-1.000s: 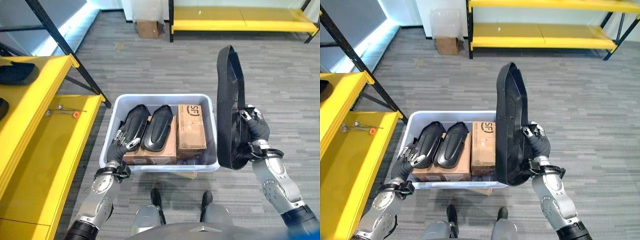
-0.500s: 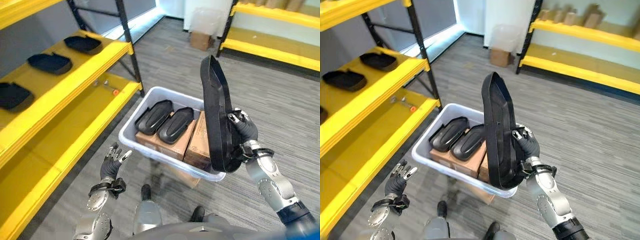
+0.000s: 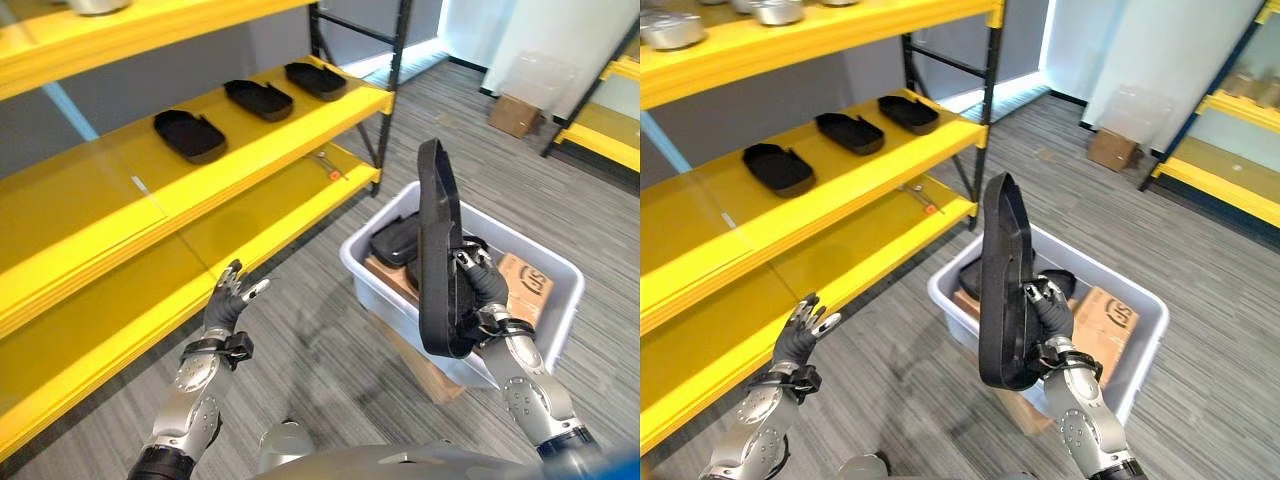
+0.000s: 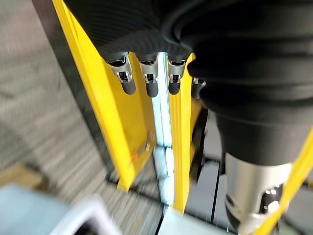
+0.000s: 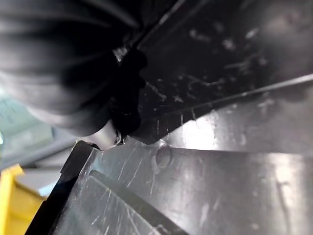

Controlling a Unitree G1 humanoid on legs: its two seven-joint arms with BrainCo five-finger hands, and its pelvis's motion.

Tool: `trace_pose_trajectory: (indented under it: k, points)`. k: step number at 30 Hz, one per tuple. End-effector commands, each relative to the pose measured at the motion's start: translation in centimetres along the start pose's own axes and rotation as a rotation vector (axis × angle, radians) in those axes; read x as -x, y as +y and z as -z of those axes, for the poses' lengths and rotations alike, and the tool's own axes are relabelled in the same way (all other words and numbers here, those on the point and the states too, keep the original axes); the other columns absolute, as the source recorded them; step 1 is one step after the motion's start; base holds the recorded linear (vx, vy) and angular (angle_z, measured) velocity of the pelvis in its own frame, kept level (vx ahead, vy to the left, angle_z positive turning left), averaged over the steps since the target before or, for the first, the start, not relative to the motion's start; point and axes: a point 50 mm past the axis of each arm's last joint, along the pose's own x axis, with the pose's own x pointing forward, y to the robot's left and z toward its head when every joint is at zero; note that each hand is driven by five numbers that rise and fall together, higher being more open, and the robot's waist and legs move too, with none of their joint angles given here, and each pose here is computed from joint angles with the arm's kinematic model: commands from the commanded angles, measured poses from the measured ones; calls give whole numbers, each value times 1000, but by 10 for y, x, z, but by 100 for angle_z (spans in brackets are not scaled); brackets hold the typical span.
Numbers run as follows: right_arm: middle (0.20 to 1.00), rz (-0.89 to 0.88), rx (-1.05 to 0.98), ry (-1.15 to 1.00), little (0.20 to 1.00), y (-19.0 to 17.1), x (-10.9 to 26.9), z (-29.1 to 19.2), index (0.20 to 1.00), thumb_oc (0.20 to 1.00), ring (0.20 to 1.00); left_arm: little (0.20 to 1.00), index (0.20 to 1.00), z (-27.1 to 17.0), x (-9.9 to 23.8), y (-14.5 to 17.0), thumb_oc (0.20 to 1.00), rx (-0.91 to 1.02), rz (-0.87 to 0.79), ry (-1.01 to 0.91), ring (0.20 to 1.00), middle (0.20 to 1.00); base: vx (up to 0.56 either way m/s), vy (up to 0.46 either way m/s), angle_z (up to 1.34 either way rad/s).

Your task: Move parts from the plastic box to the shelf.

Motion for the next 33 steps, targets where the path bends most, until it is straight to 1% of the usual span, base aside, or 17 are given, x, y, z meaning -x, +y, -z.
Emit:
trace_pose_trajectory:
  k: [1,4,8,11,14,16,20,26,33]
  points:
    - [200,-95,19,-193,200,18,-13,-40,200,200,200,1000,1000,-29,1,1,1000,-42,21,-149,1000,1000,100,191,45]
    - [200,-97,-3,-201,200,23,-18,-40,200,200,200,1000,1000,-33,2,7,1000,-55,-7,-165,1000,1000,130,216,62]
    - [200,-88,-23,-214,200,24,-19,-40,200,200,200,1000,1000,-34,-1,8,1000,-68,-13,-166,1000,1000,151,181,41]
    - [200,-90,-50,-207,200,23,-14,-36,200,200,200,1000,1000,-34,-6,2,1000,-104,9,-165,1000,1000,182,286,113]
    - [200,-71,-93,-178,200,13,-2,-29,200,200,200,1000,1000,-31,-8,-8,1000,-151,85,-151,1000,1000,201,124,77]
    - [200,-52,-116,-163,200,6,3,-24,200,200,200,1000,1000,-33,-9,-18,1000,-165,145,-165,1000,1000,218,-48,125]
    - [200,-24,-121,-158,200,-2,7,-24,200,200,200,1000,1000,-28,-5,-24,1000,-150,177,-158,1000,1000,201,-72,93]
    - [200,-12,-112,-150,200,-7,11,-25,200,200,200,1000,1000,-24,-1,-31,1000,-99,191,-152,1000,1000,144,-108,43]
    - [200,-18,-74,-160,200,-7,6,-30,200,200,200,1000,1000,-23,-1,-35,1000,-61,188,-148,1000,1000,128,-140,25]
